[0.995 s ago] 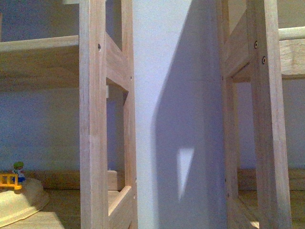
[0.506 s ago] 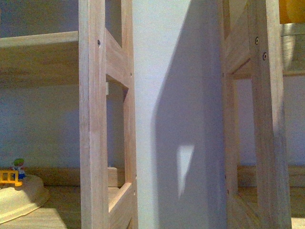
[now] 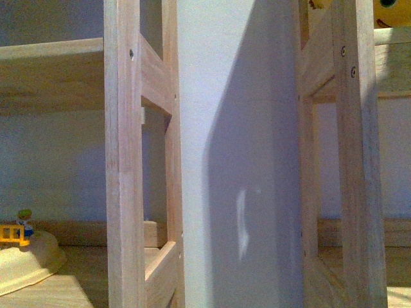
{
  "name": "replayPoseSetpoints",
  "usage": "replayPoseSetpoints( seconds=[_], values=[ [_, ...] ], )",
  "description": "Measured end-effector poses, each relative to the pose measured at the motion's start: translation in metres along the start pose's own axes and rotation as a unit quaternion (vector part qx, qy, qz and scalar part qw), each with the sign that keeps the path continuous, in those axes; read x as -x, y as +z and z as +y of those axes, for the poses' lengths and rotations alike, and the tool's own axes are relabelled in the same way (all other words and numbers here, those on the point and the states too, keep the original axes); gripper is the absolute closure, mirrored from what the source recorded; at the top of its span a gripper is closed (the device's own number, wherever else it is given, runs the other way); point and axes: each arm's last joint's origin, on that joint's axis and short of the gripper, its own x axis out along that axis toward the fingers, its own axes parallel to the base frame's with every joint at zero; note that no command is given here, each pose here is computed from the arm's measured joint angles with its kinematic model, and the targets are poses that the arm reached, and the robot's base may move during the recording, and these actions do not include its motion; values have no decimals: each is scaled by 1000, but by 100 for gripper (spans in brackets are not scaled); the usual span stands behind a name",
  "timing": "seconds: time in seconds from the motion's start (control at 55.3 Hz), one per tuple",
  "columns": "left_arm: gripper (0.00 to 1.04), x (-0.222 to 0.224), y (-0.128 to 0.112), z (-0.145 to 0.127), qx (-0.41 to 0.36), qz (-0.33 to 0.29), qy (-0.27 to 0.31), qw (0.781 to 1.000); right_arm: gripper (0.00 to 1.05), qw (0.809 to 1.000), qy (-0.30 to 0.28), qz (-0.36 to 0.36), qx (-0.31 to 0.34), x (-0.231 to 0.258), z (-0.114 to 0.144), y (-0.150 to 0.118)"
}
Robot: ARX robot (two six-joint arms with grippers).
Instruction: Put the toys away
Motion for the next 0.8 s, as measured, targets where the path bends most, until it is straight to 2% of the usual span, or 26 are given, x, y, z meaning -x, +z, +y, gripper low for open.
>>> replayPoseSetpoints(
  seconds=[0.217, 0.398, 0.452, 0.615, 0.796],
  values=[
    [6, 0, 0, 0, 0, 0, 0, 1000, 99, 999, -5, 9, -43, 0, -3, -9],
    [6, 0, 0, 0, 0, 0, 0, 1000, 99, 997, -15, 31, -73, 8, -5, -34],
    [6, 0, 0, 0, 0, 0, 0, 1000, 99, 997, -37, 36, -59, 9, -7, -41],
    [6, 0, 0, 0, 0, 0, 0, 1000, 98, 996, -54, 57, -38, 3, -8, -57],
    [6, 0, 0, 0, 0, 0, 0, 1000, 72, 997, -52, 56, -28, 6, -4, -51]
  ],
)
